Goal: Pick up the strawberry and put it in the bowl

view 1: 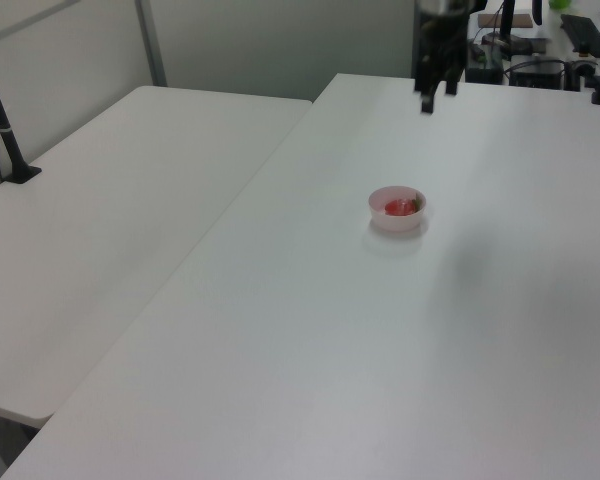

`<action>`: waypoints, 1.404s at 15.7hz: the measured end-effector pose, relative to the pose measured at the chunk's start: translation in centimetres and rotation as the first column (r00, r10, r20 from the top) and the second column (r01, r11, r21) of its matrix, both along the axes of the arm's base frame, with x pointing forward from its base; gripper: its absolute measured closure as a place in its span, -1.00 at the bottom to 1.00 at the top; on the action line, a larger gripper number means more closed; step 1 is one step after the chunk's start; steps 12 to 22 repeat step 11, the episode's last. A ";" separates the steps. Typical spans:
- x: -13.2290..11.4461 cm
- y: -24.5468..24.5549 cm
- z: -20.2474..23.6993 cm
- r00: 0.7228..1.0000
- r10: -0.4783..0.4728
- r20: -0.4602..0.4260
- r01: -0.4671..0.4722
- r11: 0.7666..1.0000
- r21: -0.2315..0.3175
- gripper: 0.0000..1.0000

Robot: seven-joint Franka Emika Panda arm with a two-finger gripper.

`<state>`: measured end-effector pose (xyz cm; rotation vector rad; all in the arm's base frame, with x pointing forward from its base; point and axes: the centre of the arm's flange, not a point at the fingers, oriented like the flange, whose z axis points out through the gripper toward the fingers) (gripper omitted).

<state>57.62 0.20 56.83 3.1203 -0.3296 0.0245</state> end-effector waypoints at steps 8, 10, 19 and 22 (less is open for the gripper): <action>-2.3 0.1 2.6 0.992 0.124 -0.002 -0.124 0.992 -0.002 -1.00; -2.2 -0.1 2.6 0.987 0.160 0.010 -0.160 0.987 -0.004 -1.00; -2.1 -0.2 2.7 0.986 0.167 0.017 -0.166 0.986 -0.006 -1.00; -2.1 -0.2 2.7 0.986 0.167 0.017 -0.166 0.986 -0.006 -1.00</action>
